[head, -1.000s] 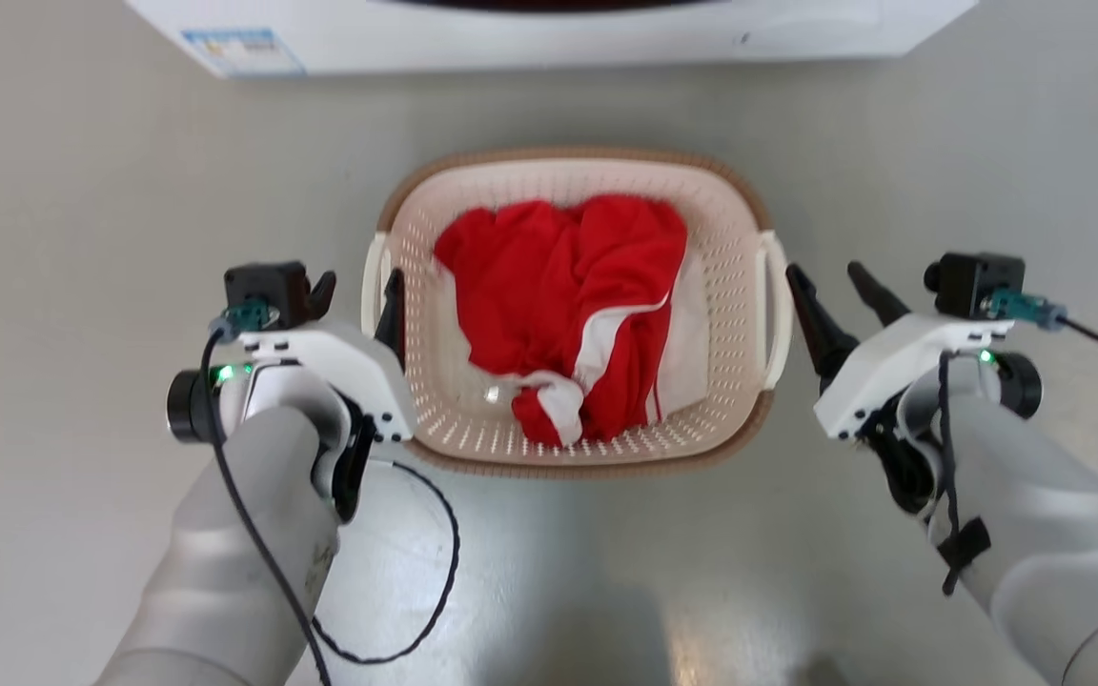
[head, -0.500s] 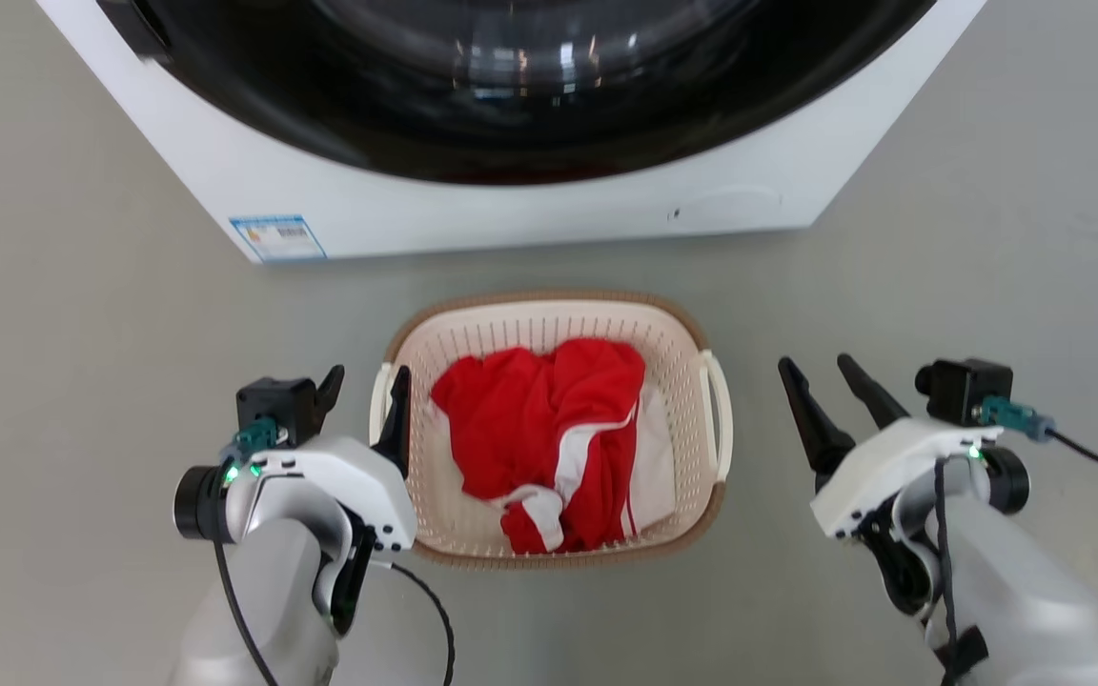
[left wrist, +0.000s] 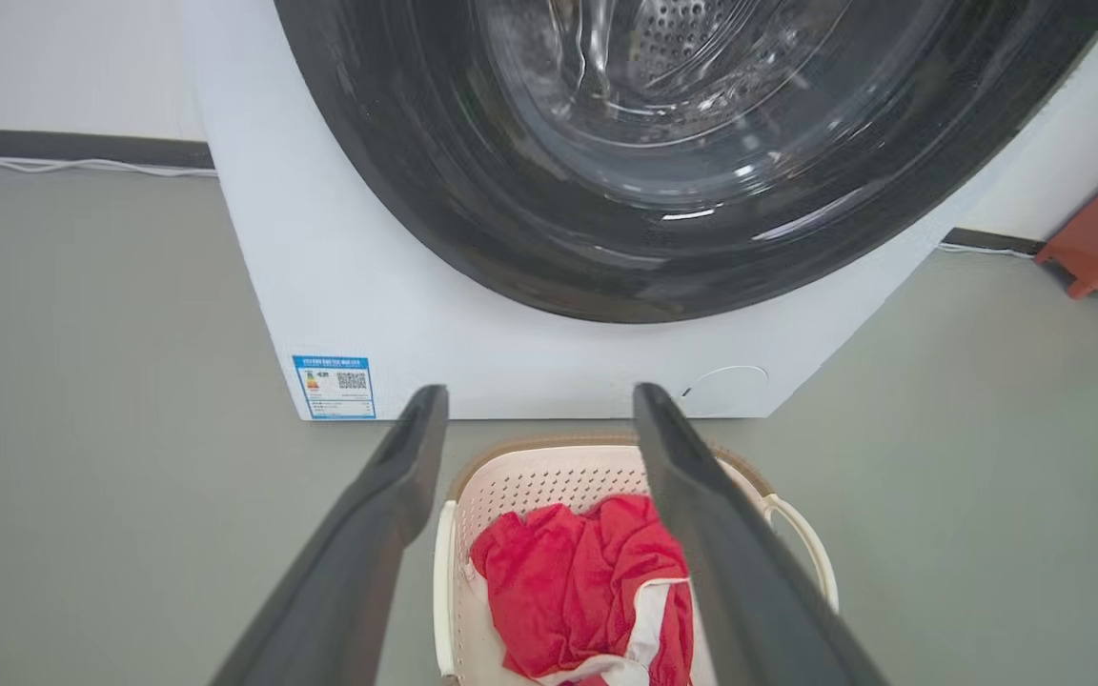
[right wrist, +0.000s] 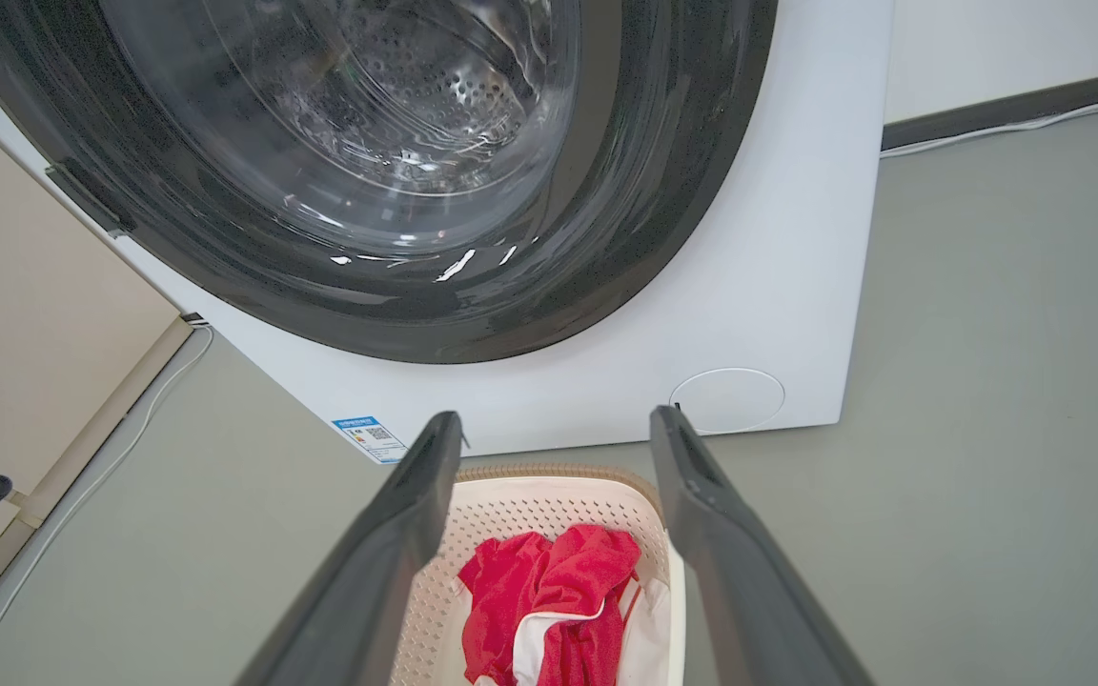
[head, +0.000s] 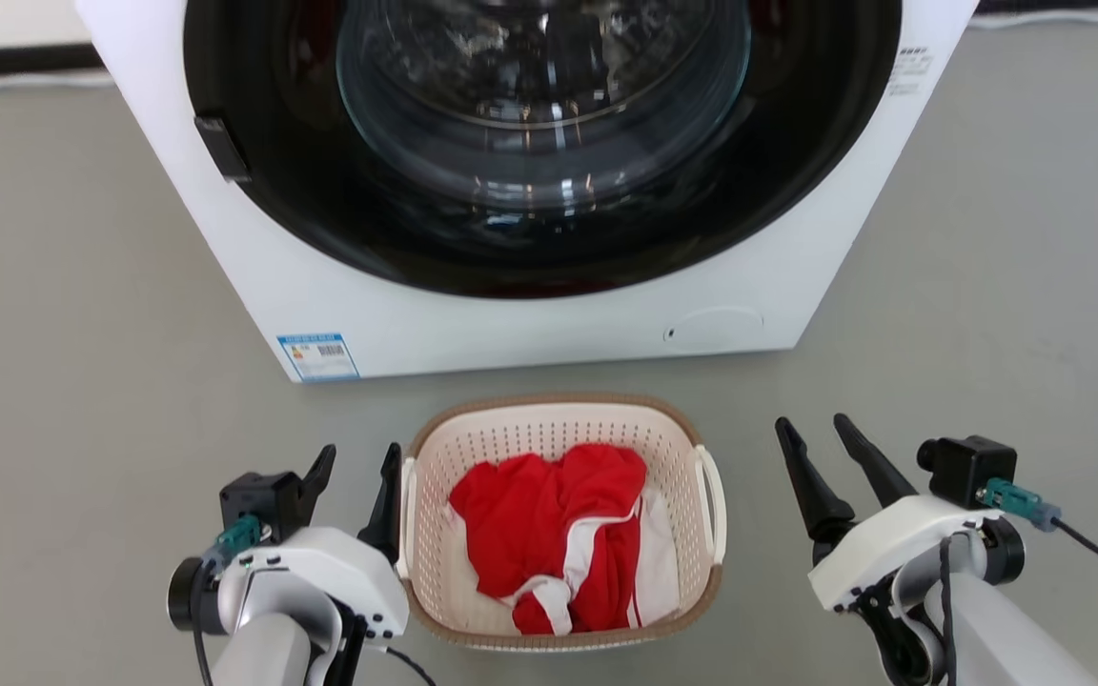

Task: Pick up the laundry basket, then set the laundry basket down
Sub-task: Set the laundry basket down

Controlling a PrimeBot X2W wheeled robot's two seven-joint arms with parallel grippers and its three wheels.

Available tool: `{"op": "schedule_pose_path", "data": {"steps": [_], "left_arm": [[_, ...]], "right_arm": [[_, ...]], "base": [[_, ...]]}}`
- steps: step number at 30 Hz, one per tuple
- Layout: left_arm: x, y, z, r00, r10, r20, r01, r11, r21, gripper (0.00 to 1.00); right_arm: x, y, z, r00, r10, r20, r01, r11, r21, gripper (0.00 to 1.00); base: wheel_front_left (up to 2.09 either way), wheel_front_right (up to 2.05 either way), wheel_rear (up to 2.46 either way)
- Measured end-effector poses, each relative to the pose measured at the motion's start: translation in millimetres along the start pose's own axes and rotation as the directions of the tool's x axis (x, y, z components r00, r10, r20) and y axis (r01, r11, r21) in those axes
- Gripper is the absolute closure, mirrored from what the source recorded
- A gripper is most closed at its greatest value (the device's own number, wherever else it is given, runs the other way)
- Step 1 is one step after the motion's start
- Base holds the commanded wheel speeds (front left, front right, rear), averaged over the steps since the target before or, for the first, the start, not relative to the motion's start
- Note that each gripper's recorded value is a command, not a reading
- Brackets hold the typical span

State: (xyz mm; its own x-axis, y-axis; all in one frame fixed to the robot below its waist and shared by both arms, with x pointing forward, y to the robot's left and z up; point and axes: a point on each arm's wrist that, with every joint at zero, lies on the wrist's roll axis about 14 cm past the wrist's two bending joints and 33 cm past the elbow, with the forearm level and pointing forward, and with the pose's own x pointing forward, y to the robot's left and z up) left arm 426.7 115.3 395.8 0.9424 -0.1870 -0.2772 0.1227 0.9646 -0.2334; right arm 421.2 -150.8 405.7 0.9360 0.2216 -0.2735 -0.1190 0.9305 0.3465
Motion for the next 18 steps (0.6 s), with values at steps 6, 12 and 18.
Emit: {"op": "schedule_pose_path", "data": {"steps": [6, 12, 18], "left_arm": [[-21.8, -0.4, 22.6, 0.996, 0.010, 0.088, -0.011, 1.000, 0.003, 0.00], [-35.9, -1.3, 32.0, 0.991, 0.009, 0.133, -0.009, 1.000, -0.001, 0.00], [-46.4, -0.5, 46.4, 0.981, 0.015, 0.192, -0.013, 1.000, -0.009, 0.00]], "right_arm": [[-16.7, 7.8, 38.7, 0.990, 0.009, 0.138, -0.005, 1.000, -0.028, 0.00], [-31.8, 1.3, 47.1, 0.981, -0.025, 0.192, 0.035, 0.998, -0.051, 0.00], [-41.5, -0.2, 57.2, 0.968, -0.045, 0.246, 0.060, 0.997, -0.056, 0.00]], "base": [[0.00, 0.00, 0.00], [0.00, 0.00, 0.00], [0.00, 0.00, 0.00]]}}
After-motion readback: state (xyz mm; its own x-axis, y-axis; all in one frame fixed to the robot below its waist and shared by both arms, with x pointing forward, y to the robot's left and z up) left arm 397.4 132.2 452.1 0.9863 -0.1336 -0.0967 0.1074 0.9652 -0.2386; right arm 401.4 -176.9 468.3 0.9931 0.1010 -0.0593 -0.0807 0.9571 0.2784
